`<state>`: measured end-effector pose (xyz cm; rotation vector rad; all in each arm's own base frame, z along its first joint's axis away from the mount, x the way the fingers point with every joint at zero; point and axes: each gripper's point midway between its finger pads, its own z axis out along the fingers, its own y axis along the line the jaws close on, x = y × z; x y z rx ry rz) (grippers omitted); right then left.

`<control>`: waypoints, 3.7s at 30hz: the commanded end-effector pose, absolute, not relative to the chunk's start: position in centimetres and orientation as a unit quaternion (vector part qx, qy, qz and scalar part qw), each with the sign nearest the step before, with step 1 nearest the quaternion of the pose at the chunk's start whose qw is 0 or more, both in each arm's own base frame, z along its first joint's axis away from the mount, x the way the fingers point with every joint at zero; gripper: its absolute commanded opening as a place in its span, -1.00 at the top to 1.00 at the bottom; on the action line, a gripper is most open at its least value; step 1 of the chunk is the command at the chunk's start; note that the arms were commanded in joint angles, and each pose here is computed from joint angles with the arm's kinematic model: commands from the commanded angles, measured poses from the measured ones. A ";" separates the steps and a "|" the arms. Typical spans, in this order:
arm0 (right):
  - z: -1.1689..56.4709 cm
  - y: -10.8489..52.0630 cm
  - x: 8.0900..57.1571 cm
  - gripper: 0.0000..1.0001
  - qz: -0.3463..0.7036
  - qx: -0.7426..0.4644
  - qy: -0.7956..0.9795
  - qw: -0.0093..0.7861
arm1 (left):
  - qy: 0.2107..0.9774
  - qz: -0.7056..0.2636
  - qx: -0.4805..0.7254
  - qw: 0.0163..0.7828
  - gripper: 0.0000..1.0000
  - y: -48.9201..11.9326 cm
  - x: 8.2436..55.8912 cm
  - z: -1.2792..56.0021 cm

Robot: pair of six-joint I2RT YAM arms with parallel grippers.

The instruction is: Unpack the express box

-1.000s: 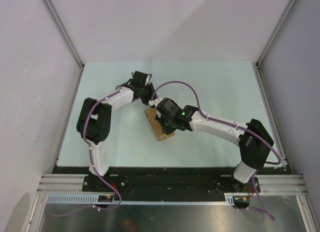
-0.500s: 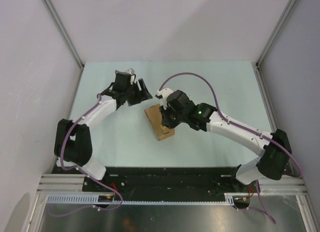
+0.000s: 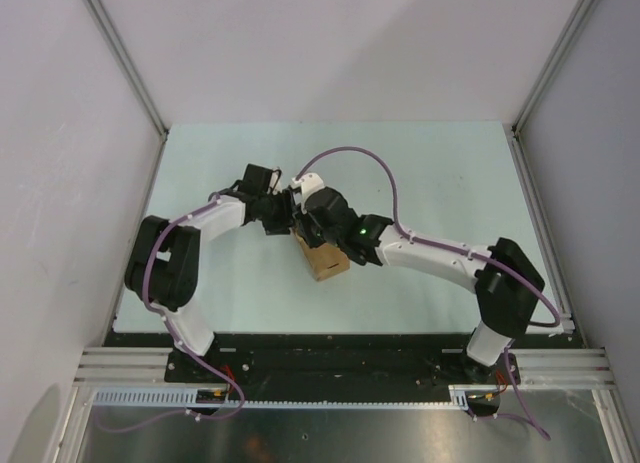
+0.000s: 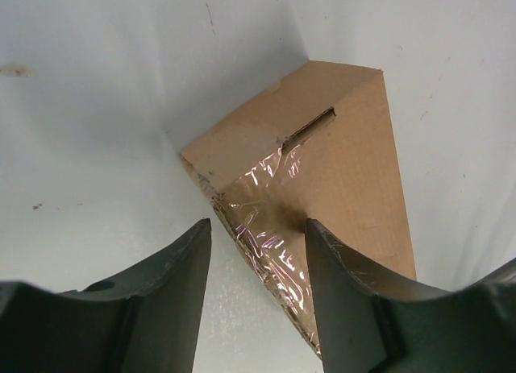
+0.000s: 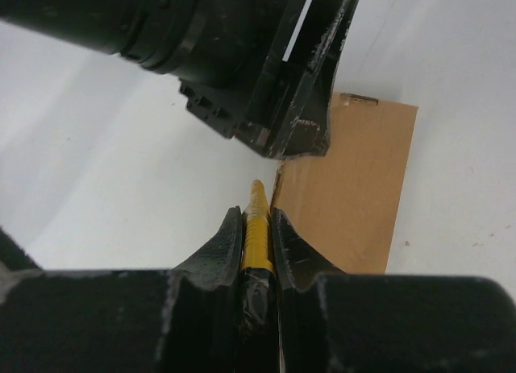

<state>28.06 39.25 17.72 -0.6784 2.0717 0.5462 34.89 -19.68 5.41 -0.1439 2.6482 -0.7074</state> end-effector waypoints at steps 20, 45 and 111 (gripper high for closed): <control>14.9 40.2 31.5 1.00 0.180 -0.206 0.837 0.473 | 0.964 -0.220 -0.030 0.147 0.00 -18.8 33.0 2.5; 14.8 39.3 29.0 1.00 0.198 -0.204 0.848 0.446 | 0.967 -0.206 -0.051 0.139 0.05 -18.3 32.8 2.0; 9.7 35.1 20.3 1.00 0.114 -0.279 0.898 0.321 | 0.980 -0.130 -0.094 0.114 0.51 -15.8 32.3 -0.5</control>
